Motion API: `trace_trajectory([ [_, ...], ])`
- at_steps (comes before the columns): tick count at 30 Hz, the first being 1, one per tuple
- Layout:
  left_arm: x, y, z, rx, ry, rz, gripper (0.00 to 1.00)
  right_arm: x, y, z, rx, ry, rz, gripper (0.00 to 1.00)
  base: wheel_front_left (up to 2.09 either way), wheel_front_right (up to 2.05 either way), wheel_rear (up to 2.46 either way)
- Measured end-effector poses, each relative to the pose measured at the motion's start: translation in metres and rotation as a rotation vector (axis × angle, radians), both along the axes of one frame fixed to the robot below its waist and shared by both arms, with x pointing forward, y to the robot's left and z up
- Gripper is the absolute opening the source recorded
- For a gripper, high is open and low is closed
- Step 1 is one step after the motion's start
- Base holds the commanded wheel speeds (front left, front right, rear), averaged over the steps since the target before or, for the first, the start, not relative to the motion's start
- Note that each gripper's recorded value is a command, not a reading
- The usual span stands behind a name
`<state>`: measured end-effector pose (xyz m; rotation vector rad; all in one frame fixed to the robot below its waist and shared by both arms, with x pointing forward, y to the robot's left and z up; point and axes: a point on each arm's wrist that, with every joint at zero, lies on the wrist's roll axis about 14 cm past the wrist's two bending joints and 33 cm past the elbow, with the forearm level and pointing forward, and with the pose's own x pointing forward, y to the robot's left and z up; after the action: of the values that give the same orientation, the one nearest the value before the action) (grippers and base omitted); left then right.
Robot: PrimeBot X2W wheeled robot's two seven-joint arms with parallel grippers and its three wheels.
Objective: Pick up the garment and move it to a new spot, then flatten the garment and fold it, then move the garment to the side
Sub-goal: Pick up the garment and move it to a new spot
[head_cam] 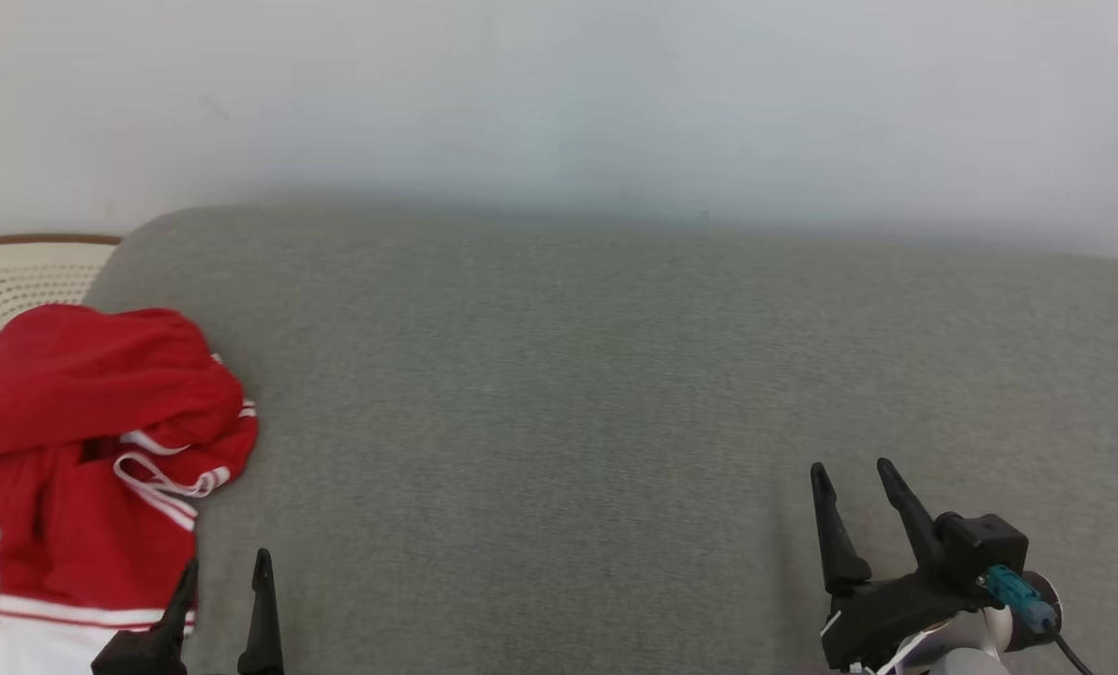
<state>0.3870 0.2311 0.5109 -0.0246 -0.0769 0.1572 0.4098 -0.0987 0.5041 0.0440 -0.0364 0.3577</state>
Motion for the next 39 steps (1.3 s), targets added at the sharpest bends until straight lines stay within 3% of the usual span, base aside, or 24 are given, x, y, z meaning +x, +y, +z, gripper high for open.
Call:
trace_trajectory([
  [19, -0.082, 0.100, -0.015, 0.003, 0.054, 0.292, 1.00, 0.004, 0.134, -0.006, 0.004, 0.015, 0.374, 1.00, 0.00, 0.00, 0.00],
  [24, -0.066, 0.105, -0.006, 0.025, 0.045, 0.260, 1.00, 0.012, 0.134, -0.013, -0.003, 0.026, 0.386, 1.00, 0.00, 0.00, 0.00],
  [39, 0.022, 0.116, 0.009, 0.153, 0.084, 0.135, 1.00, 0.037, 0.084, -0.049, -0.068, 0.084, 0.310, 1.00, 0.00, 0.00, 0.00],
])
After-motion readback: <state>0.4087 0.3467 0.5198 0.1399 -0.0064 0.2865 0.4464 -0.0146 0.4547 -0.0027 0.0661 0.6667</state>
